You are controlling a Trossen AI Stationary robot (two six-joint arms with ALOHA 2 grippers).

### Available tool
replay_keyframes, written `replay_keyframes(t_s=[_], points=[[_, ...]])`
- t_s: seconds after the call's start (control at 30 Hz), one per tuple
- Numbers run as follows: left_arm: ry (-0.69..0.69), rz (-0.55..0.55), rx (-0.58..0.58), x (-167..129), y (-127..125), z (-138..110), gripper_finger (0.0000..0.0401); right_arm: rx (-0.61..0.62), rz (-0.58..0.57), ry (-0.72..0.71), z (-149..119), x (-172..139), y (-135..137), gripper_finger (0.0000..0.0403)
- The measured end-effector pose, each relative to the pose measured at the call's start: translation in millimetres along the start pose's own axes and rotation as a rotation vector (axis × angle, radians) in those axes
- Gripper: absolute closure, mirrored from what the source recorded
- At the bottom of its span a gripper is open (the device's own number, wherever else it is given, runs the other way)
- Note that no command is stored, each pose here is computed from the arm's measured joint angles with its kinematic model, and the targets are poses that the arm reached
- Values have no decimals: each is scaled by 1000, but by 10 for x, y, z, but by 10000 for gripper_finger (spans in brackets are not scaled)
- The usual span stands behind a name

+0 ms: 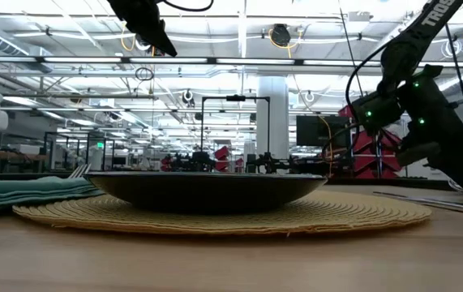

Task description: Set table place

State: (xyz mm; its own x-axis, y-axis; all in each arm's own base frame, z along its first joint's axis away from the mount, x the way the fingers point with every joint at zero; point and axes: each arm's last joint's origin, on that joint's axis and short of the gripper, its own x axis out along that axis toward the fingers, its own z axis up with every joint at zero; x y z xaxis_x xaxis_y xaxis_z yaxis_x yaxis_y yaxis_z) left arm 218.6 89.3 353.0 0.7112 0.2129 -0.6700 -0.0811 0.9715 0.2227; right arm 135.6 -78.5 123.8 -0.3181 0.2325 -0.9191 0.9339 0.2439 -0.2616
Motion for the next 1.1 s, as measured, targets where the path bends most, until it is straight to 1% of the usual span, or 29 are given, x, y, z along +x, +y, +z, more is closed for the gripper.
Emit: replay_keyframes(t_s=[0.17,0.33,0.37,0.5,0.63,0.67,0.8,0.9,1.1], points=[[2,-1,0,0,-1,-2,278,-11,27,-6,0,6,6,328],[1,-1,1,0,-1,-1,278,-24,61,-16,-13,-7,21,386],[2,-1,1,0,-1,-2,278,-26,63,-17,-13,-9,20,392],[1,-1,2,0,-1,-1,278,-28,77,-23,-6,-11,32,390],[1,-1,3,0,-1,-1,278,-26,108,-42,24,-95,89,396],[1,-1,3,0,-1,-1,278,-30,135,-60,40,-131,124,398],[1,-1,-1,0,-1,-1,278,-82,301,-188,119,-303,340,401],[1,-1,-1,0,-1,-1,278,-119,385,-267,114,-396,493,401],[3,-2,0,0,-2,-3,278,-99,337,-233,-162,-351,630,402]])
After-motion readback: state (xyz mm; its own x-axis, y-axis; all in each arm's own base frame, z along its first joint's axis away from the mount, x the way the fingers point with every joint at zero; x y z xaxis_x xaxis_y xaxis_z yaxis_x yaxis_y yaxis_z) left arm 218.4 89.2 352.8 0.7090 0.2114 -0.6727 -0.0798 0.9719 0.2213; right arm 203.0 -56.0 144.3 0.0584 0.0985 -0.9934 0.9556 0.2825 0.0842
